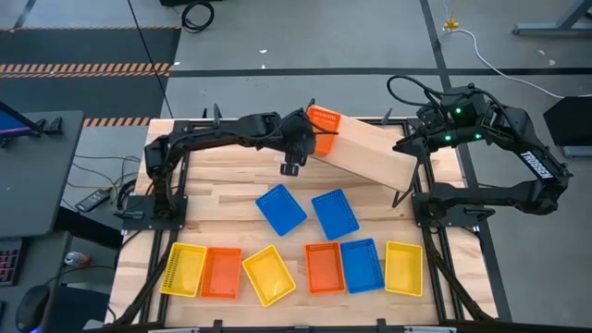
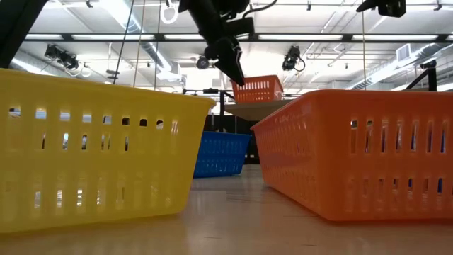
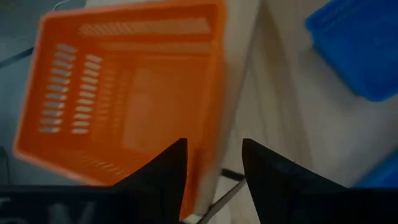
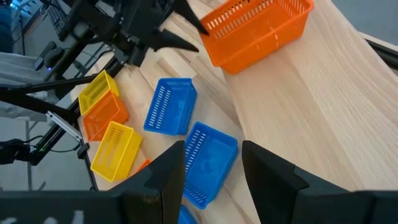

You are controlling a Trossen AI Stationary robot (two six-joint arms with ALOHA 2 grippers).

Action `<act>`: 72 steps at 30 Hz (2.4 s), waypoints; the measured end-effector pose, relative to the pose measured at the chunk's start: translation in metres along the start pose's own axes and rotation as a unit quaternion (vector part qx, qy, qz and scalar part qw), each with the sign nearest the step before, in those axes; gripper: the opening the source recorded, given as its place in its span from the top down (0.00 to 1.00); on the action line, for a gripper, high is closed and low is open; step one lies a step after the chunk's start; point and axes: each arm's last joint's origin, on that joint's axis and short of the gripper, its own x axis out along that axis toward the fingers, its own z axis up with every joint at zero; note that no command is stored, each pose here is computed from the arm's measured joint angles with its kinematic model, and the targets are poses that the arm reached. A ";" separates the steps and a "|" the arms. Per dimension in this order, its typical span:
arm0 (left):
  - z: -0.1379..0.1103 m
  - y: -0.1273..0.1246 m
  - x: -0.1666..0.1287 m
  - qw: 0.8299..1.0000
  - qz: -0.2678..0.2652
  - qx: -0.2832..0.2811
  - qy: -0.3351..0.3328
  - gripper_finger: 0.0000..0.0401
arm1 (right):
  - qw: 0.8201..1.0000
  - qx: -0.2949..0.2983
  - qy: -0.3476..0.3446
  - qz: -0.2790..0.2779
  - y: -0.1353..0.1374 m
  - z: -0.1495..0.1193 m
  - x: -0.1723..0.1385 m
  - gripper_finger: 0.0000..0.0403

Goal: Stack baskets on shelf by color
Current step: Put the top orange basket on the shelf, then put the left blue basket on the shelf

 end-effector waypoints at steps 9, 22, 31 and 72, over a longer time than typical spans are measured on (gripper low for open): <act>-0.003 0.002 0.000 1.000 -0.001 0.016 0.008 0.65 | 1.000 0.000 0.000 0.000 0.000 0.000 0.000 0.59; -0.007 0.006 0.001 0.999 0.006 0.044 0.021 0.72 | 1.000 0.000 0.000 0.000 0.000 0.000 0.000 0.59; -0.015 0.022 0.002 0.999 0.028 0.042 0.022 0.72 | 1.000 0.004 0.002 0.004 0.000 0.000 0.000 0.59; 0.018 -0.018 -0.033 0.999 0.043 -0.007 0.012 0.72 | 1.000 -0.002 0.006 0.016 0.001 -0.001 -0.001 0.59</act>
